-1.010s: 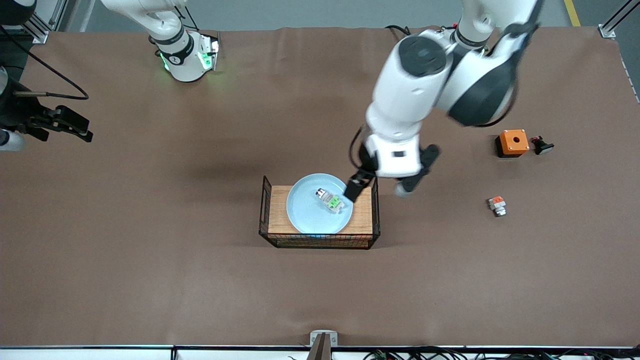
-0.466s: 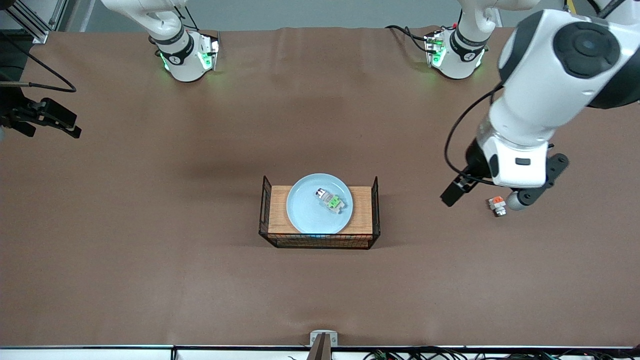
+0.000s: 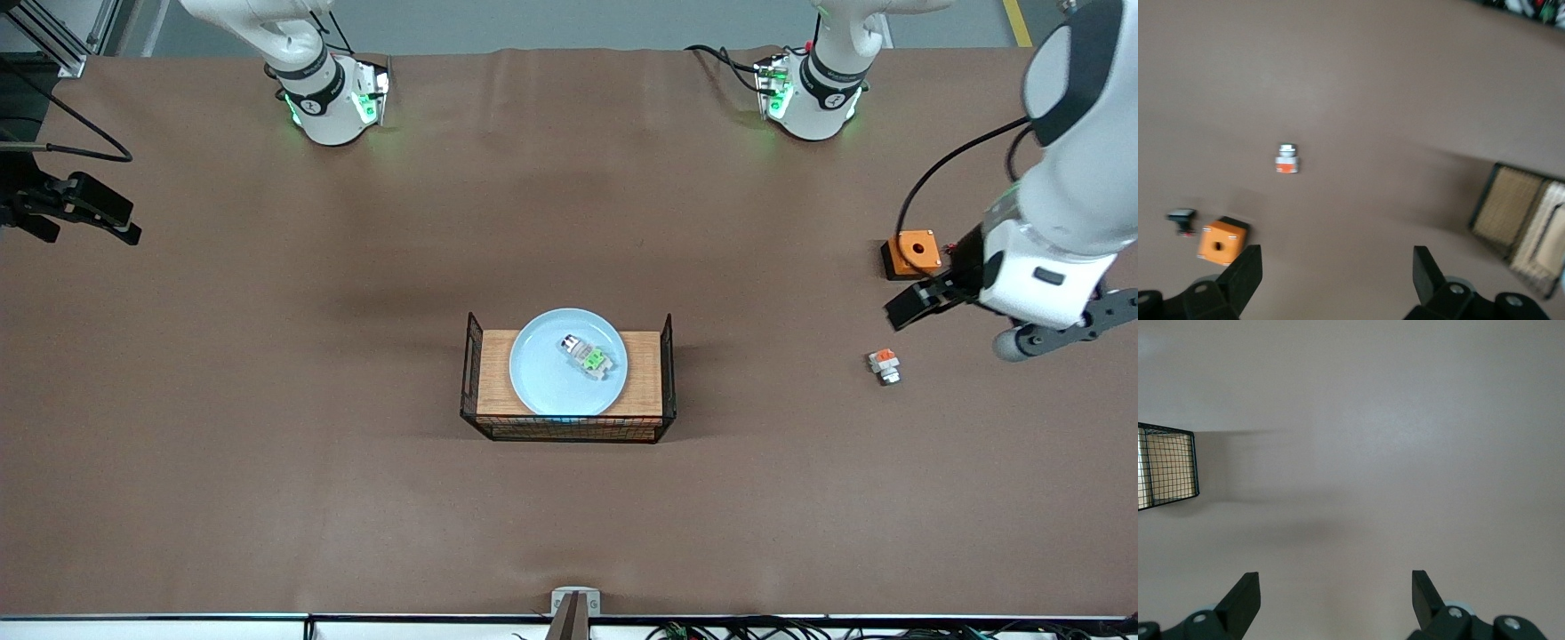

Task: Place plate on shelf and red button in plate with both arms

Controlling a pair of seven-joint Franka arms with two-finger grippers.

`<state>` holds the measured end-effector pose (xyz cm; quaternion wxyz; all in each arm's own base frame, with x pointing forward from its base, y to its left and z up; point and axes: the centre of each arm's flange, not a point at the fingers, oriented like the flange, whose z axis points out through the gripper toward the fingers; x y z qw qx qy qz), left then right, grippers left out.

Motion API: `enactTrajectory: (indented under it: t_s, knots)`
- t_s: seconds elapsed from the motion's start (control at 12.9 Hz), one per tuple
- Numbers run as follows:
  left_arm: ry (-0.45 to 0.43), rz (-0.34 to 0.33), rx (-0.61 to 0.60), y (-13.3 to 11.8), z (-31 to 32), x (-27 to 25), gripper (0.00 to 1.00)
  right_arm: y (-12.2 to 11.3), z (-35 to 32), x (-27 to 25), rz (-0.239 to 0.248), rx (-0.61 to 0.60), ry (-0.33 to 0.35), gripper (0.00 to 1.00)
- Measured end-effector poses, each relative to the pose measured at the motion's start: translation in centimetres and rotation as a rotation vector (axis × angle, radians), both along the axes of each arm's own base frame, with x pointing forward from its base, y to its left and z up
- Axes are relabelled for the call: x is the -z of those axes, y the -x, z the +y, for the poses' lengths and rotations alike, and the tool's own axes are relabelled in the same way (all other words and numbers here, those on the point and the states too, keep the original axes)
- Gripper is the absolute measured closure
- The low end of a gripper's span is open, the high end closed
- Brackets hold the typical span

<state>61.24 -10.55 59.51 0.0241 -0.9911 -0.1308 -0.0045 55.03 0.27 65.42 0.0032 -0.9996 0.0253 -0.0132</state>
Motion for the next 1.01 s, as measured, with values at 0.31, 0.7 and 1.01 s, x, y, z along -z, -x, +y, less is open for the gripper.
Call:
enactTrajectory:
  t_s: [0.31, 0.7, 1.01]
  knots:
    - [-0.014, 0.05, 0.149, 1.7, 4.3, -1.1, 0.0, 0.0, 0.0, 0.0, 0.0, 0.0, 0.0, 0.0]
    - [-0.021, 0.058, 0.166, 3.2, 4.4, -2.9, 0.0, 0.0, 0.0, 0.0, 0.0, 0.0, 0.001, 0.0]
    - [-0.025, 0.034, 0.208, 4.0, 4.6, -4.4, 0.0, 0.0, 0.0, 0.0, 0.0, 0.0, 0.001, 0.0]
